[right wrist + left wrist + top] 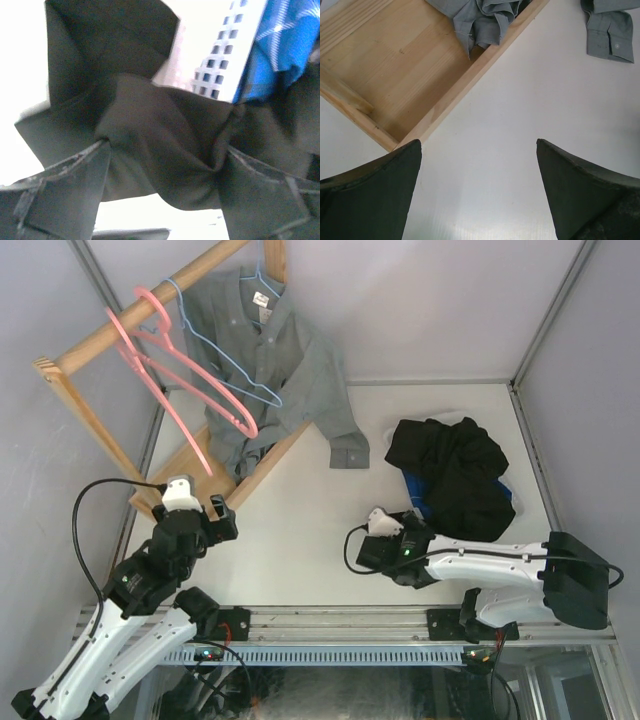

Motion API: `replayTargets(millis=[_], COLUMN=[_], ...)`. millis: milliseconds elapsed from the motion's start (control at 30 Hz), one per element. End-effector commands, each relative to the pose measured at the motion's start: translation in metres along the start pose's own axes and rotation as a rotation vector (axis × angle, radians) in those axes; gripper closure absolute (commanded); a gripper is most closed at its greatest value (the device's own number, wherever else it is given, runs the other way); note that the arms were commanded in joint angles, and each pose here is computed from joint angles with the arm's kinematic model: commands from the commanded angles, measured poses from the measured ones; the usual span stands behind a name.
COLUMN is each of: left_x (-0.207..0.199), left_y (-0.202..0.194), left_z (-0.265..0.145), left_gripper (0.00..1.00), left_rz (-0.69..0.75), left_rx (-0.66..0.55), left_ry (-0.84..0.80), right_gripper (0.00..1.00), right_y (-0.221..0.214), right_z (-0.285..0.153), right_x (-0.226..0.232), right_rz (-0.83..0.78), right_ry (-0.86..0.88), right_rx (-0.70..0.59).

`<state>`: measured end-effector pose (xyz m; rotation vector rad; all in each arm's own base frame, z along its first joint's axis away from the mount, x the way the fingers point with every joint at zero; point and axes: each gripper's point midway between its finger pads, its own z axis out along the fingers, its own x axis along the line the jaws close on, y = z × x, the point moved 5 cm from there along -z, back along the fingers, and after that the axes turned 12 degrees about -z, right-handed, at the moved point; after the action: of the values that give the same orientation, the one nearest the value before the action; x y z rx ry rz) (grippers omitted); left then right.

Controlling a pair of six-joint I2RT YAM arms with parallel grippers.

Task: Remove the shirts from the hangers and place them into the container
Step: Place the shirt in the bin.

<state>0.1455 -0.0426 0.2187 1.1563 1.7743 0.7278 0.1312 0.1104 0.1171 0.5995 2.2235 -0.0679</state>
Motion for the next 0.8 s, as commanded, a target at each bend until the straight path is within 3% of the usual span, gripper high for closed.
replayTargets(millis=[0, 33, 67, 267, 600, 767], left_x=[-0.003, -0.003, -0.004, -0.003, -0.005, -0.004], left_y=[0.005, 0.004, 0.005, 0.005, 0.004, 0.004], left_z=[0.001, 0.002, 0.002, 0.002, 0.003, 0.002], left_gripper=[0.00, 0.00, 0.00, 0.00, 0.00, 0.00], left_rz=[-0.004, -0.002, -0.002, -0.003, 0.002, 0.001], left_rx=[-0.029, -0.026, -0.025, -0.026, -0.017, -0.018], left_ry=[-0.020, -0.021, -0.021, -0.013, -0.021, -0.022], right_gripper=[0.23, 0.24, 0.25, 0.23, 0.21, 0.21], right_y=[0.067, 0.078, 0.083, 0.103, 0.086, 0.092], right_z=[0.000, -0.001, -0.002, -0.026, -0.040, -0.069], right_x=[0.054, 0.057, 0.058, 0.030, -0.042, -0.069], right_rz=[1.193, 1.350, 1.352, 1.167, 1.176, 1.100], right_ry=[0.260, 0.300, 0.316, 0.241, 0.135, 0.185], right_rx=[-0.019, -0.005, -0.029, -0.224, -0.315, -0.505])
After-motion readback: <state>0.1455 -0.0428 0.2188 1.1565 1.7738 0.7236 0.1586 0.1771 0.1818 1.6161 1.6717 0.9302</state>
